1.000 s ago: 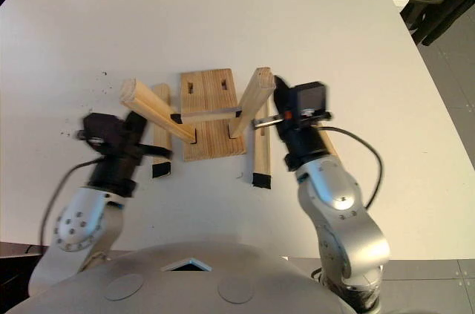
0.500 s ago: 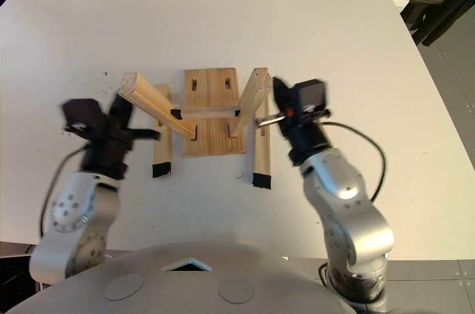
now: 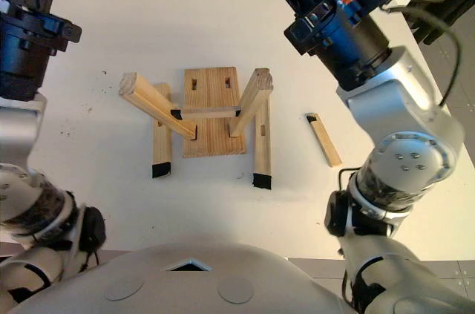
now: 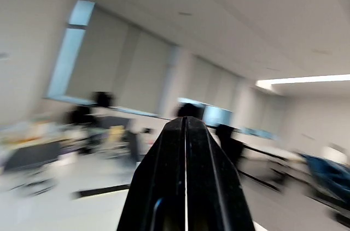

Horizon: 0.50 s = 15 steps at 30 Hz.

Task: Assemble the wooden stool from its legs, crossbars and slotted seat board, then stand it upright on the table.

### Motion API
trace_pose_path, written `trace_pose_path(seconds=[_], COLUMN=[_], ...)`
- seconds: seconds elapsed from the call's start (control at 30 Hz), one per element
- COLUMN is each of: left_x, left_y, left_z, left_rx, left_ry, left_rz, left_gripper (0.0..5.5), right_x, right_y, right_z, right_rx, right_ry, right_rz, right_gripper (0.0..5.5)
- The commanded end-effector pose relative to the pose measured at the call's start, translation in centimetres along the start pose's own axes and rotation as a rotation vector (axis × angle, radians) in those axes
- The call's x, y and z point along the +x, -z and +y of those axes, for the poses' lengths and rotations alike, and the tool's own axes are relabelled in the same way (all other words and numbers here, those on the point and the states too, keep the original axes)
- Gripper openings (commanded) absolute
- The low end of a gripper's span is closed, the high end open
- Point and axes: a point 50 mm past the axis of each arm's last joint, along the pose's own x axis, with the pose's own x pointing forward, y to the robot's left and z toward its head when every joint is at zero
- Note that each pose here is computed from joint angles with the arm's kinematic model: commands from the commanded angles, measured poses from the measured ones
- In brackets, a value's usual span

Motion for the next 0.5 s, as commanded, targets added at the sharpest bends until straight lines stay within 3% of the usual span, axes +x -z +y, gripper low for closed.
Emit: trace_pose_path(seconds=[0.03, 0.17, 0.4, 0.5], left_x=[0.1, 0.2, 0.4, -0.1], left_y=[1.4, 2.1, -0.9, 0.9], left_z=[0.3, -0.7, -1.5, -0.9], left_rx=[-0.041, -0.059, 0.001, -0.042], left_ry=[-0.004, 0.092, 0.205, 0.166], left_rz=[0.114, 0.149, 0.052, 0.144], left_gripper=[0.0, 0.0, 0.0, 0.0], right_x=[-0.2, 0.6, 1.5, 1.1], right_y=[2.2, 1.8, -1.8, 0.8], right_z=[-0.4, -0.1, -0.1, -0.3], right_rx=[0.007, 0.007, 0.064, 0.079], right_ry=[0.006, -0.032, -0.051, -0.032], right_rz=[0.142, 0.089, -0.118, 0.013], right_gripper=[0.02, 0.02, 0.02, 0.02])
